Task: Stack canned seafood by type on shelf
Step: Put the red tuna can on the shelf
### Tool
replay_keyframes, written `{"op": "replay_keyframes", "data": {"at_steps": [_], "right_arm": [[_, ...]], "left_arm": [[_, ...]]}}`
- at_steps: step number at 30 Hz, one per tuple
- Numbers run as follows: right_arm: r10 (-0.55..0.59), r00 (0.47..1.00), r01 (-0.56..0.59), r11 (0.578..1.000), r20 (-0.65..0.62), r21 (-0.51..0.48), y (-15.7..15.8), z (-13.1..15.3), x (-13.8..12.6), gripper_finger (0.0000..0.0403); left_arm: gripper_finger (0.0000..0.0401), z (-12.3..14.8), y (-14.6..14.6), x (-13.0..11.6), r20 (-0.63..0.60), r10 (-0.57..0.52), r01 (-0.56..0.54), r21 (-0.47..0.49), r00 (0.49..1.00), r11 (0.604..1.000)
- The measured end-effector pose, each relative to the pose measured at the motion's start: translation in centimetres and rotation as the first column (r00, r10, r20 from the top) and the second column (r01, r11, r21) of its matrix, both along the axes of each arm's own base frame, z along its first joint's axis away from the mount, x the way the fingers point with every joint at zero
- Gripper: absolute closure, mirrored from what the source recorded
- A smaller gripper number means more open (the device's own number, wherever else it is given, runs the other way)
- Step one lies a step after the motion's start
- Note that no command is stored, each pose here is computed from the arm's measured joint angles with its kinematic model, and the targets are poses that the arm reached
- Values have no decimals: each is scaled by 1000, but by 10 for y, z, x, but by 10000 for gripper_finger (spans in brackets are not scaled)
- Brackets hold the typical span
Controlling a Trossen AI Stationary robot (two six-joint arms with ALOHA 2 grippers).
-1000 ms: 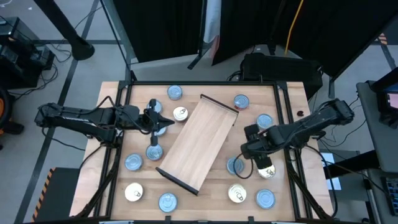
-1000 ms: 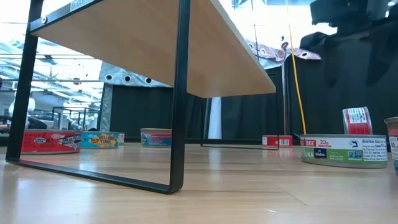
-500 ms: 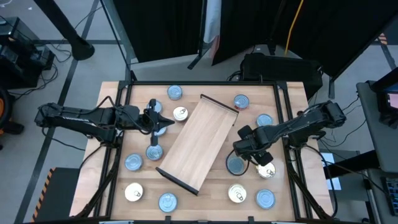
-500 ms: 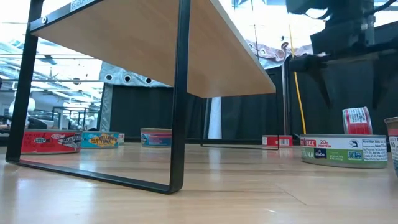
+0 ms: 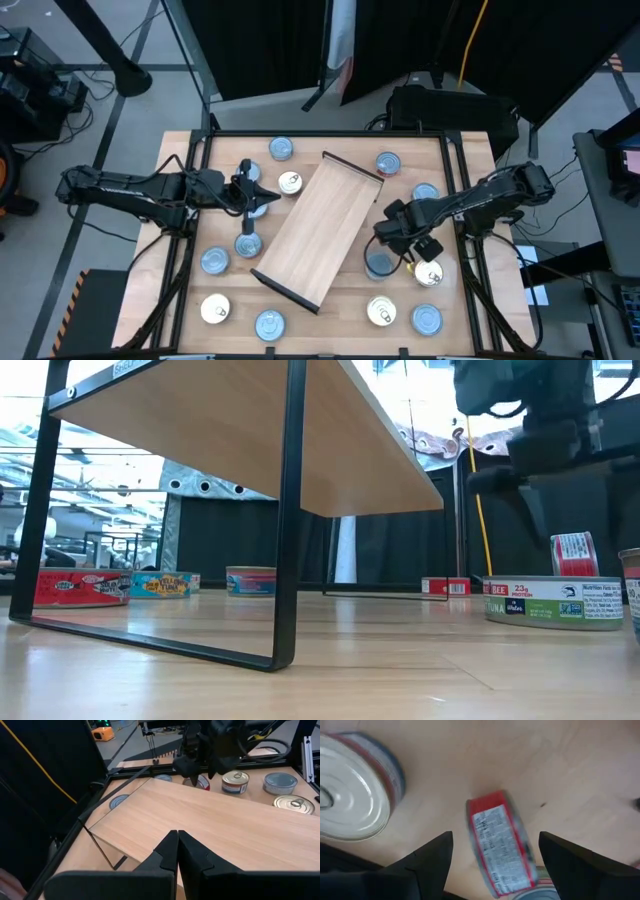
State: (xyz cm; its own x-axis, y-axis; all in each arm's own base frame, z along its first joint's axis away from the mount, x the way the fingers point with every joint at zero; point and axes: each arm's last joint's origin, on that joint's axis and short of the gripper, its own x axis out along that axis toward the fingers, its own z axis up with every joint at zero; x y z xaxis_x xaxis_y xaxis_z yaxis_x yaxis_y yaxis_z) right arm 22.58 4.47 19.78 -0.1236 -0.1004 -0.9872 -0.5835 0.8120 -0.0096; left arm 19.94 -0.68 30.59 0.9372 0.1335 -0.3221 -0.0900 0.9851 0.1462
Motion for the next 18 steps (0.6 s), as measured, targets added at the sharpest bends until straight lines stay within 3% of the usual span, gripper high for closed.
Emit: {"op": "replay_keyframes", "data": {"at_steps": [9, 18], "right_arm": [[-28, 1000, 29, 1000, 13, -11, -2, -22, -7, 147], [-70, 997, 70, 998, 20, -4, -1, -21, -7, 283]], "left_arm": [[389, 0, 0, 0, 0, -1, 1, 3, 1000, 1000], [389, 0, 0, 0, 0, -1, 1, 3, 1000, 1000]]}}
